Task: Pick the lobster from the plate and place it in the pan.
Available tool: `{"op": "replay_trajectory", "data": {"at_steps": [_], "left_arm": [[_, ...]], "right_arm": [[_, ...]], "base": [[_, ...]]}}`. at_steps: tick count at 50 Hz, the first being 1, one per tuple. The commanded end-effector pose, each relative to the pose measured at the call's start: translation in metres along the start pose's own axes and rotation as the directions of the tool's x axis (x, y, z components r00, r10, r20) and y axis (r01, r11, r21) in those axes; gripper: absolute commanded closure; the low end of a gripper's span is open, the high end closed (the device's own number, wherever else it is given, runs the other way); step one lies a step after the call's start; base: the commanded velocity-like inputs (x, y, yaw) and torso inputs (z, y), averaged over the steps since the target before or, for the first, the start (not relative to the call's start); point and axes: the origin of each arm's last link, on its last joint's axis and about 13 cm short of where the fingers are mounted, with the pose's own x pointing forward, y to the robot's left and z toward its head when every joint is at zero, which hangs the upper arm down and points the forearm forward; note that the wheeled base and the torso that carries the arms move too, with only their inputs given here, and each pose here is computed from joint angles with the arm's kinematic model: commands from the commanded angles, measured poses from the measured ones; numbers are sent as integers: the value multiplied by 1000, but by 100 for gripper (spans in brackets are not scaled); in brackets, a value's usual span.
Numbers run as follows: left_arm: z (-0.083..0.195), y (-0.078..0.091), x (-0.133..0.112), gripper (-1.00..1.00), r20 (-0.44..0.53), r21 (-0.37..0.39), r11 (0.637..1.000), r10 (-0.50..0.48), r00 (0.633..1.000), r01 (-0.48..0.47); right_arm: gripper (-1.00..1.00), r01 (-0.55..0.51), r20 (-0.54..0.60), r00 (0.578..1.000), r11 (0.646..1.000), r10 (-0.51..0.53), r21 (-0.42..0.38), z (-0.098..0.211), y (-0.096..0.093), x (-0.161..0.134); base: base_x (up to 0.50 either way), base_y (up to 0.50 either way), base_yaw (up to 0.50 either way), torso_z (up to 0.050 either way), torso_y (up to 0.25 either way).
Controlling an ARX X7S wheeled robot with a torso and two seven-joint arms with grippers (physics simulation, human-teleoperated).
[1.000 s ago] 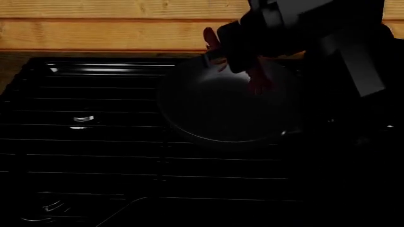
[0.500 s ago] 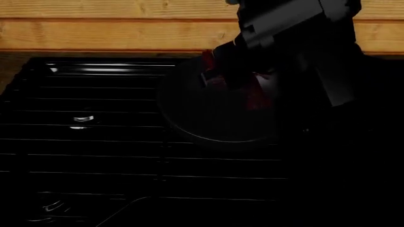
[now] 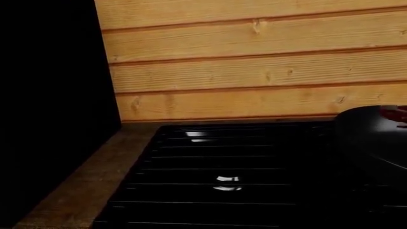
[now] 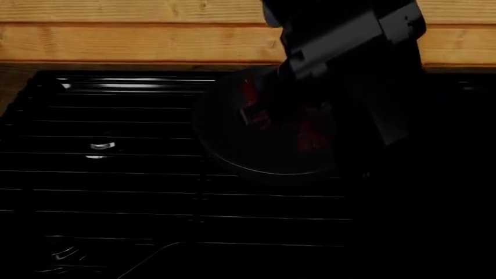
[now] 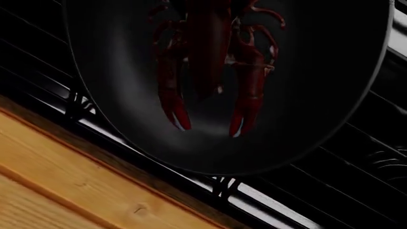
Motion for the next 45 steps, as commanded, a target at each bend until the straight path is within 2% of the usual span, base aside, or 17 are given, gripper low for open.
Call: {"op": "replay_trajectory", "data": {"at_steps": [1,37,38,45], "left_arm": [[0,1,4,-100,23,-55,998,5,1000,-4],[-2,1,4,-100,17,-59,998,10,1000,-9],[-2,2,4,-100,17,-59,998,11,1000,-10],[-1,2,4,-100,19,-61,998,12,1000,-11]], "right_arm": [[100,-27,-17,1000,999,26,-19,-3,6,9],[100,-29,-23,999,999,28,-42,-12,11,23],[-100,-27,-22,999,999,26,-44,-12,11,23],[-100,-11,-4,1000,999,11,-38,-9,10,20]], "base": [[0,0,0,0,0],[0,0,0,0,0],[0,0,0,0,0],[0,0,0,0,0]]}}
